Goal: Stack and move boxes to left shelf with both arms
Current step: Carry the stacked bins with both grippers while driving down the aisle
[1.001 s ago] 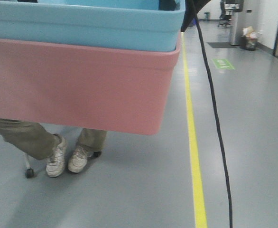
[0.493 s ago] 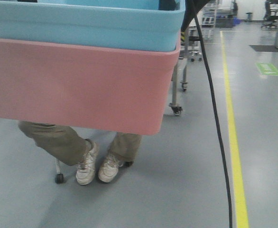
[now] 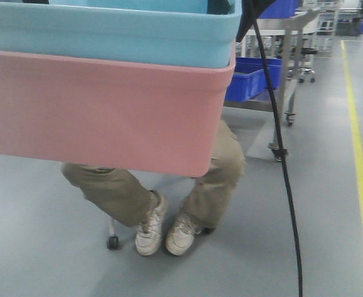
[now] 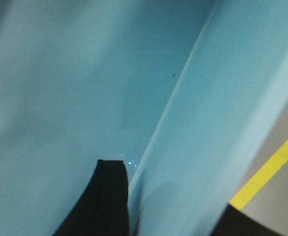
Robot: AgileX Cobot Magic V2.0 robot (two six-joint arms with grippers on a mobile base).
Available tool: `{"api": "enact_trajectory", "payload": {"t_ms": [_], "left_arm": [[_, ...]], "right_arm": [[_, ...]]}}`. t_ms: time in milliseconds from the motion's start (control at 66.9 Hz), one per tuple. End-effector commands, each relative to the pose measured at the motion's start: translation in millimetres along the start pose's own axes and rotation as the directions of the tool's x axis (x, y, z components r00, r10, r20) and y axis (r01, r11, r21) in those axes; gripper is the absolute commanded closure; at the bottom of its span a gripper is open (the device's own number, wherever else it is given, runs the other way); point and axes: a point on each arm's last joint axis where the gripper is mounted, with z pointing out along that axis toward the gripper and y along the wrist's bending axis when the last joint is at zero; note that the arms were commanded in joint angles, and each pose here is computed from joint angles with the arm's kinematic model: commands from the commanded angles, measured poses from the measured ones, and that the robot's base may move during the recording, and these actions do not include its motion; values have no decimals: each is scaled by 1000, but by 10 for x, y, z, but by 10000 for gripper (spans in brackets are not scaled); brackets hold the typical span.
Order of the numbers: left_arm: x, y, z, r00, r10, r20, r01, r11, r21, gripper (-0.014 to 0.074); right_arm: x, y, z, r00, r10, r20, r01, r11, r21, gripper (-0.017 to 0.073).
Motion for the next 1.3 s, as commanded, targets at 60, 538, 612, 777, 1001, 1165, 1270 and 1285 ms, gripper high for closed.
{"api": "enact_trajectory", "payload": {"t_ms": [60, 538, 612, 777, 1001, 1165, 1270, 1285], "left_arm": [[-90, -265, -382, 989, 4, 145, -33, 979, 202, 596], [-89, -271, -383, 990, -7, 141, -23, 977, 214, 596], [-89, -271, -383, 990, -7, 141, -23, 977, 214, 596], [-88, -275, -384, 990, -11, 139, -20, 975, 219, 596], [-86, -285, -380, 991, -19, 134, -13, 973, 231, 596], [-87, -297, -331, 993, -23, 120, -6, 972, 235, 596], [-90, -305, -245, 995, -21, 101, -3, 973, 230, 596], [-90, -306, -236, 995, -20, 99, -3, 973, 230, 596]], "right_arm": [[-214, 132, -395, 965, -10, 262, 39, 994, -104, 505], [-214, 129, -396, 965, -10, 262, 38, 994, -103, 505], [-214, 129, -396, 965, -10, 262, 38, 994, -103, 505], [-216, 124, -396, 965, -9, 262, 37, 994, -103, 505], [-215, 124, -396, 965, -9, 262, 37, 994, -103, 505], [-216, 124, -396, 965, -9, 263, 37, 994, -103, 505], [-217, 119, -396, 965, -8, 263, 36, 994, -102, 505], [-217, 119, -396, 965, -8, 263, 36, 994, -102, 505]]}}
